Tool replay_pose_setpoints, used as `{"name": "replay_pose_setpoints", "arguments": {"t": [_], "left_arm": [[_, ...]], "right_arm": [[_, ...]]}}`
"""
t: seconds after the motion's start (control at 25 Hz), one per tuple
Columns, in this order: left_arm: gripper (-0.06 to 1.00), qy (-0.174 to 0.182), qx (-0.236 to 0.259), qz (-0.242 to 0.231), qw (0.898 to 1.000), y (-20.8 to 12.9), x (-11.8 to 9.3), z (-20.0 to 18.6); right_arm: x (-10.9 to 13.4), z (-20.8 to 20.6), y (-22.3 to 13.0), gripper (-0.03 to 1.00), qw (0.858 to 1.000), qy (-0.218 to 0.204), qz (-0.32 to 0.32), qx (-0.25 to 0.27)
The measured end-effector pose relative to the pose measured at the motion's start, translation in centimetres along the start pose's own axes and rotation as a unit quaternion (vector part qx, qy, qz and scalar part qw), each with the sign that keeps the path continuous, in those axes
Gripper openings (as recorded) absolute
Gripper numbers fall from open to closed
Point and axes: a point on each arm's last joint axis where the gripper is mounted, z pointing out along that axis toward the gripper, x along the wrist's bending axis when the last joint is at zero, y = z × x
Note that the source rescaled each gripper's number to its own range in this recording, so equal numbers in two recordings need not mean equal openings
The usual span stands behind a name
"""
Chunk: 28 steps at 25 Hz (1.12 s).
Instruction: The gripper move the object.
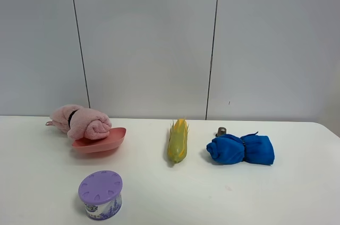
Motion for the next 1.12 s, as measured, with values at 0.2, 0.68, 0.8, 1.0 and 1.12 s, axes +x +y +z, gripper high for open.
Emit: {"name": "replay_pose_setpoints", "arguments": {"t": [0.2,0.68,0.8,1.0,1.12], "left_arm": [[1.0,0.0,0.0,0.0,1.0,0.0,0.0,0.0],[1.0,0.0,0.0,0.0,1.0,0.0,0.0,0.0],[1.0,0.0,0.0,0.0,1.0,0.0,0.0,0.0],[1.0,0.0,0.0,0.0,1.0,0.0,0.0,0.0],[1.0,0.0,0.0,0.0,1.0,0.0,0.0,0.0]], "right_arm": [[-2.5,-4.7,1.5,1.0,0.994,-0.1,-0.04,-0.022],[-3.9,-6.5,1.2,1.0,0.984,-0.161,-0.075,0.018],[-4.1,-6.5,1.5,0.98,0.983,-0.163,-0.085,0.005],[-5.5,-6.8,1.8,0.95,0.978,-0.185,-0.097,-0.024],[-7.2,-7.0,1.2,0.95,0.973,-0.209,-0.095,-0.018]]}}
